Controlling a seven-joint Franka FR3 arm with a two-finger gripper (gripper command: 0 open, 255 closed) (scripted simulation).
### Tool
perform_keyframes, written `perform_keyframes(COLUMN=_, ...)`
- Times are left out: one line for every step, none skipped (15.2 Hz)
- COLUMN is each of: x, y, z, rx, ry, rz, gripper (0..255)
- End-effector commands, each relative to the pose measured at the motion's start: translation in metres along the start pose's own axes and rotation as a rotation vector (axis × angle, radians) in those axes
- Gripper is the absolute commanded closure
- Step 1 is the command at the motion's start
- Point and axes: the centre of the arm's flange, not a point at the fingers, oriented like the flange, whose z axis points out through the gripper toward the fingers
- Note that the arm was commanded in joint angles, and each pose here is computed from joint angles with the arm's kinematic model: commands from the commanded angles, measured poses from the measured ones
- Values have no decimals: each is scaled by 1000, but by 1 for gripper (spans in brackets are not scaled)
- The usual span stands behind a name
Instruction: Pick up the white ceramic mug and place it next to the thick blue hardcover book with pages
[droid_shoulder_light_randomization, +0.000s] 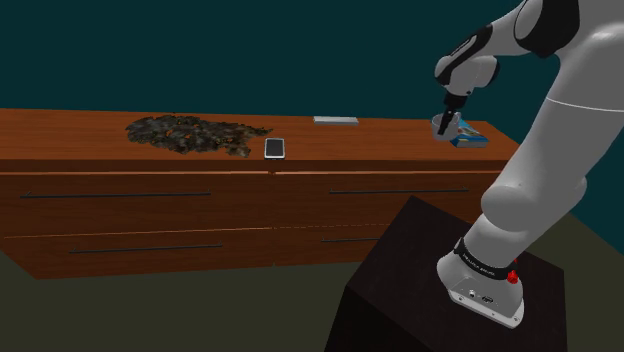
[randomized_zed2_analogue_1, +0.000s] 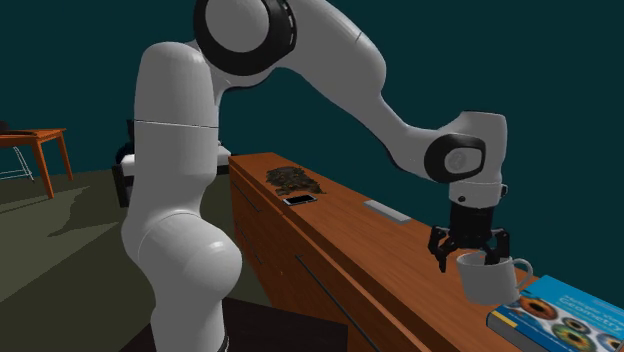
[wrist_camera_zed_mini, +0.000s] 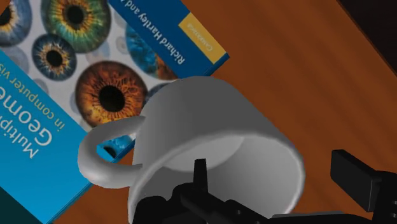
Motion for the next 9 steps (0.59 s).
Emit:
perform_keyframes(x=-2, y=0, z=-20, rx=0, ry=0, rz=0, gripper=0)
perform_keyframes(x=-2, y=0, z=-33, rx=0, ry=0, rz=0, gripper=0)
perform_keyframes(x=-2, y=1, z=-44, rx=0, ry=0, rz=0, gripper=0)
perform_keyframes(x=-2, y=1, z=-44, rx=0, ry=0, rz=0, gripper=0)
perform_keyframes(x=-2, y=1, z=-44, rx=0, ry=0, rz=0, gripper=0)
perform_keyframes(x=-2, y=0, z=-44, rx=0, ry=0, rz=0, gripper=0)
perform_keyframes(x=-2, y=0, z=-44, rx=0, ry=0, rz=0, gripper=0)
perform_keyframes(x=-2, y=1, z=-44, rx=0, ry=0, rz=0, gripper=0)
perform_keyframes(x=-2, y=1, z=-44, rx=0, ry=0, rz=0, gripper=0)
